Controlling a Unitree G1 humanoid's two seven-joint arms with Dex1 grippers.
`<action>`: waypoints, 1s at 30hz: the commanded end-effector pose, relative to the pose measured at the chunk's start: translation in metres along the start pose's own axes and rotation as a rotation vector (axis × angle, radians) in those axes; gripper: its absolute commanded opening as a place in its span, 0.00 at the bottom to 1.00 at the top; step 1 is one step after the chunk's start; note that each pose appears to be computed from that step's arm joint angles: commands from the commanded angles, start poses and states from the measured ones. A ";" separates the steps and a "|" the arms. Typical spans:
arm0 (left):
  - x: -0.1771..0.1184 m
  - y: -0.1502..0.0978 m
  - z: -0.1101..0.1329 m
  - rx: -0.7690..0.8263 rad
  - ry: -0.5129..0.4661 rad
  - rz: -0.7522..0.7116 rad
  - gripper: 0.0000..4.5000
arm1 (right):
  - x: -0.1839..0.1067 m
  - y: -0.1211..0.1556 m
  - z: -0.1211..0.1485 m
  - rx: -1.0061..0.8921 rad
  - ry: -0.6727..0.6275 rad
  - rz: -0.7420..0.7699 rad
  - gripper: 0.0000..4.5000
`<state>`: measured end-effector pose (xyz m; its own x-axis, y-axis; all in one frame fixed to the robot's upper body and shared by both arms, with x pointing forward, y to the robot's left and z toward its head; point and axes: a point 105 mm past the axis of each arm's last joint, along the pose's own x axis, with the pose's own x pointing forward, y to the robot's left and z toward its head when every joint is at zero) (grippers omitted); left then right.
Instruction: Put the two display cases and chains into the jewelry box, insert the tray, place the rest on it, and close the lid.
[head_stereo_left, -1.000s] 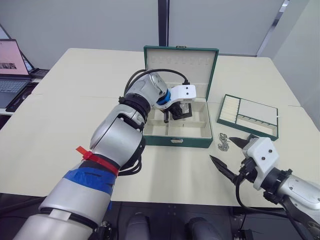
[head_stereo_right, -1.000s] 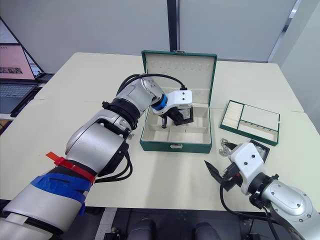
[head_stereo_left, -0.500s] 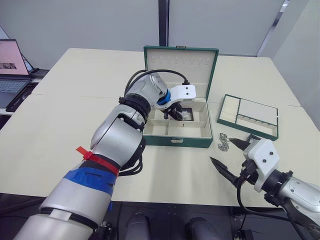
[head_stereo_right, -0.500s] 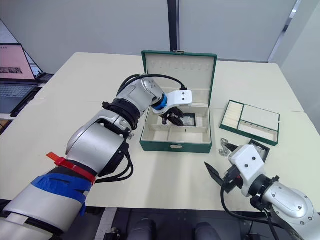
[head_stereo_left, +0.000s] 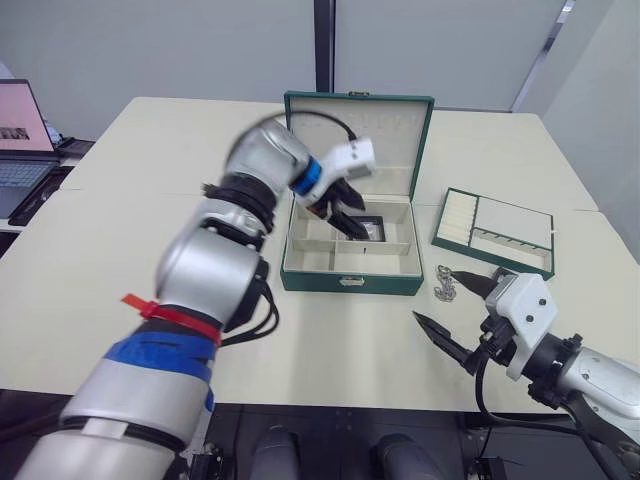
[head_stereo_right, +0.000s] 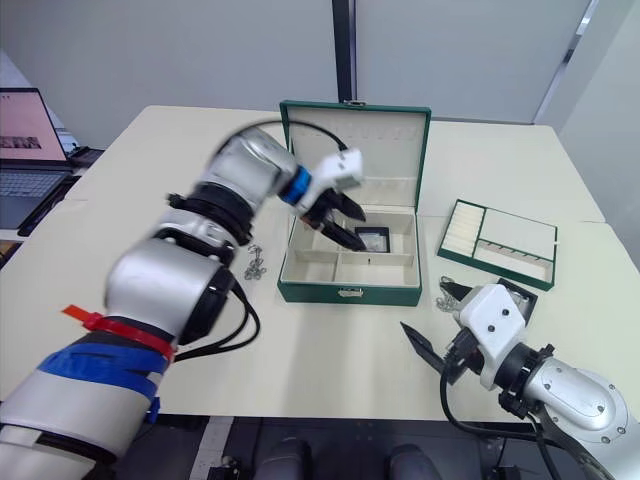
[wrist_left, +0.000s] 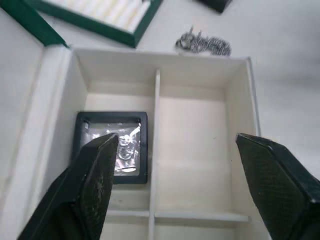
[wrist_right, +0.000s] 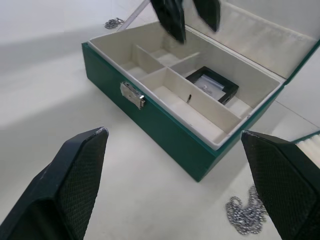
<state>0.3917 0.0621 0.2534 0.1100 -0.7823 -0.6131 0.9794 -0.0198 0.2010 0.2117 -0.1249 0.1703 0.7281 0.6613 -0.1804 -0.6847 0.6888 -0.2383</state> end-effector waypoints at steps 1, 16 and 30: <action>-0.021 -0.023 -0.004 -0.001 -0.058 -0.029 1.00 | -0.003 0.002 0.007 0.007 -0.028 0.032 1.00; -0.080 -0.118 -0.080 -0.221 -0.415 0.366 1.00 | 0.000 0.007 -0.001 0.060 0.000 0.191 1.00; -0.094 -0.183 -0.171 -0.272 -0.316 0.666 1.00 | -0.014 0.007 -0.019 0.157 0.063 0.188 1.00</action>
<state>0.2330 0.2370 0.1293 0.6345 -0.7452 -0.2052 0.7728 0.6163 0.1512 0.2032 -0.1376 0.1419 0.5956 0.7486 -0.2914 -0.7854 0.6188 -0.0158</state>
